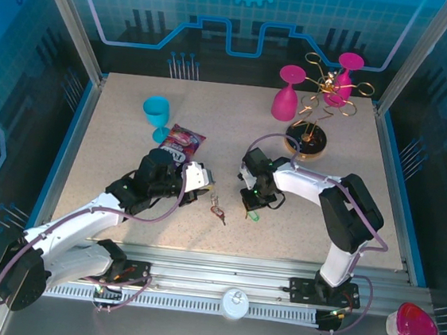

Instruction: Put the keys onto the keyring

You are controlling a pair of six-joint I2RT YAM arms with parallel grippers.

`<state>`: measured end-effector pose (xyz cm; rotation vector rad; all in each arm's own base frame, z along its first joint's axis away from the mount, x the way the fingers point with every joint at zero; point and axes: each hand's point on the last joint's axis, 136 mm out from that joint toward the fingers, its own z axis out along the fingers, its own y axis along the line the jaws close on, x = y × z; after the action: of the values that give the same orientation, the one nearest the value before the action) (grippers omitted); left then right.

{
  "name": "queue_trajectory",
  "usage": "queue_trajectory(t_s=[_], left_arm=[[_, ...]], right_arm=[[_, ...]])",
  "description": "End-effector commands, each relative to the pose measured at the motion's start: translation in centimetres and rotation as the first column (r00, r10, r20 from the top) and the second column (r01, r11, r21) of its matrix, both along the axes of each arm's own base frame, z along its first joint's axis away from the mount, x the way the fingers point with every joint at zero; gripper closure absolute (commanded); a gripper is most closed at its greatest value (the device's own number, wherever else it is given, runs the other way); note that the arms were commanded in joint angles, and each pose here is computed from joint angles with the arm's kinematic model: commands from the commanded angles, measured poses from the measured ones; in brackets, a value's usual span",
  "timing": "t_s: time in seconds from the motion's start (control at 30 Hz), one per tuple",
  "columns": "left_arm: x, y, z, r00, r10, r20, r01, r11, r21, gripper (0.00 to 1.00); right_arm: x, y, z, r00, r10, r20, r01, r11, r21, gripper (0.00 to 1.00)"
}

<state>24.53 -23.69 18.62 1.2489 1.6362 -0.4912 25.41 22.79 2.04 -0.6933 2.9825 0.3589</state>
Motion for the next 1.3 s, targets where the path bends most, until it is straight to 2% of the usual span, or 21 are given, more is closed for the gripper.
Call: queue_trajectory(t_s=[0.0,0.13,0.23,0.47,0.6,0.73,0.83,1.03,1.27], left_arm=[[0.2,0.1,0.5,0.999,-0.005,0.048,0.006,1.0,-0.012,1.0],[0.2,0.0,0.6,0.999,-0.01,0.044,0.01,1.0,-0.015,1.0],[0.2,-0.1,0.5,0.999,-0.014,0.036,0.014,1.0,-0.017,1.0],[-0.4,-0.6,0.3,0.999,-0.051,0.014,0.052,0.998,-0.032,1.0],[-0.8,-0.8,0.4,0.997,-0.074,0.008,0.075,0.996,-0.045,1.0],[-1.4,-1.3,0.5,0.994,-0.11,-0.002,0.109,0.992,-0.061,1.0],[-2.0,-1.6,0.7,0.99,-0.139,-0.009,0.138,0.988,-0.075,1.0],[-2.3,-2.0,1.0,0.987,-0.153,-0.058,0.147,0.984,-0.1,1.0],[-2.2,-2.1,1.1,0.985,-0.15,-0.085,0.141,0.985,-0.105,1.0]], right_arm=[[0.5,1.1,3.1,0.997,0.026,0.071,-0.031,0.997,0.076,1.0],[1.0,1.8,6.6,0.975,0.073,0.21,-0.108,0.981,0.161,1.0],[0.7,2.9,9.4,0.931,0.151,0.331,-0.237,0.942,0.239,1.0],[-1.7,5.2,15.4,0.757,0.283,0.588,-0.551,0.761,0.343,1.0],[-3.0,5.7,18.1,0.665,0.301,0.683,-0.656,0.672,0.344,1.0],[-4.2,6.4,19.9,0.599,0.313,0.737,-0.723,0.608,0.328,1.0],[-4.5,6.8,20.3,0.552,0.339,0.762,-0.752,0.597,0.28,1.0],[-3.7,7.6,19.9,0.501,0.376,0.78,-0.754,0.632,0.179,1.0],[-3.9,8.6,20.2,0.472,0.37,0.8,-0.767,0.619,0.167,1.0]])
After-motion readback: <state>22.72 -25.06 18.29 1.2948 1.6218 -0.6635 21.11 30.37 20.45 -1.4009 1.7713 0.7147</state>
